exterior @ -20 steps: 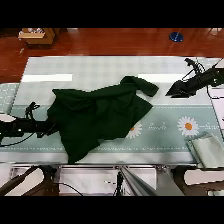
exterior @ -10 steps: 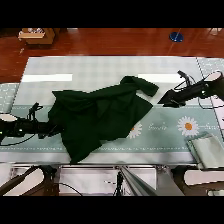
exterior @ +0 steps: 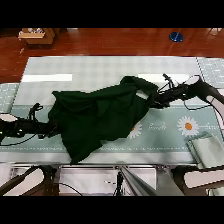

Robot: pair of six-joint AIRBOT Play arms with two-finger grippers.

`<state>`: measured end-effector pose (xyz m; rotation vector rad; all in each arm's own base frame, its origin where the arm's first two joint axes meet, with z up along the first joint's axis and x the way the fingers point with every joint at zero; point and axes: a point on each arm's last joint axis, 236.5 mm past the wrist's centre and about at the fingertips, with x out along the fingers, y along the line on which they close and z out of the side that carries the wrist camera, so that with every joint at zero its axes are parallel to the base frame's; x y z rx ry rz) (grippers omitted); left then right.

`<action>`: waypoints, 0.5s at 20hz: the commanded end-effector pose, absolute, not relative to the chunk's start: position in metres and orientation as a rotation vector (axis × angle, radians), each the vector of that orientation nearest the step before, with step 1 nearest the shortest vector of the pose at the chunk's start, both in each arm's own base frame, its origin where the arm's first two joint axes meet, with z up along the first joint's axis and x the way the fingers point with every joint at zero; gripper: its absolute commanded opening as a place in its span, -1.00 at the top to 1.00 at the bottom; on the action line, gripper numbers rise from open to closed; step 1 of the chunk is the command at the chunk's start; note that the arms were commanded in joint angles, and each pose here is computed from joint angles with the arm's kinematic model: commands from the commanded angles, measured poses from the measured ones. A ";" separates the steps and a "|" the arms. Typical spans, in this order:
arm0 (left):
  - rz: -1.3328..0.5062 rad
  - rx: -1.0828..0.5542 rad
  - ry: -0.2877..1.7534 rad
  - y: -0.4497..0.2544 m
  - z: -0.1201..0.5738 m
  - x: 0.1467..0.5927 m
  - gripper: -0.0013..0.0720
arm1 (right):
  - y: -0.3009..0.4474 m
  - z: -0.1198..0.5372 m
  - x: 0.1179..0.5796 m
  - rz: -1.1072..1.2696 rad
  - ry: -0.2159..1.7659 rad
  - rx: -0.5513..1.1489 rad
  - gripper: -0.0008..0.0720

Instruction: Fold the shirts.

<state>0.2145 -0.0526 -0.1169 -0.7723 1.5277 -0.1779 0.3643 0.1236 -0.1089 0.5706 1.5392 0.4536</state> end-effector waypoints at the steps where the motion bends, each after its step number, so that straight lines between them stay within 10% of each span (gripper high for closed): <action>1: -0.186 -0.769 1.524 -0.053 -0.116 0.215 0.88 | 0.140 -0.132 0.359 0.433 1.577 0.532 0.24; 3: -0.208 -0.753 1.518 -0.053 -0.113 0.218 0.89 | 0.142 -0.126 0.362 0.441 1.560 0.528 0.89; 10: -0.337 -0.539 0.955 -0.039 0.081 0.321 0.89 | 0.090 0.047 0.397 0.451 1.106 0.433 0.91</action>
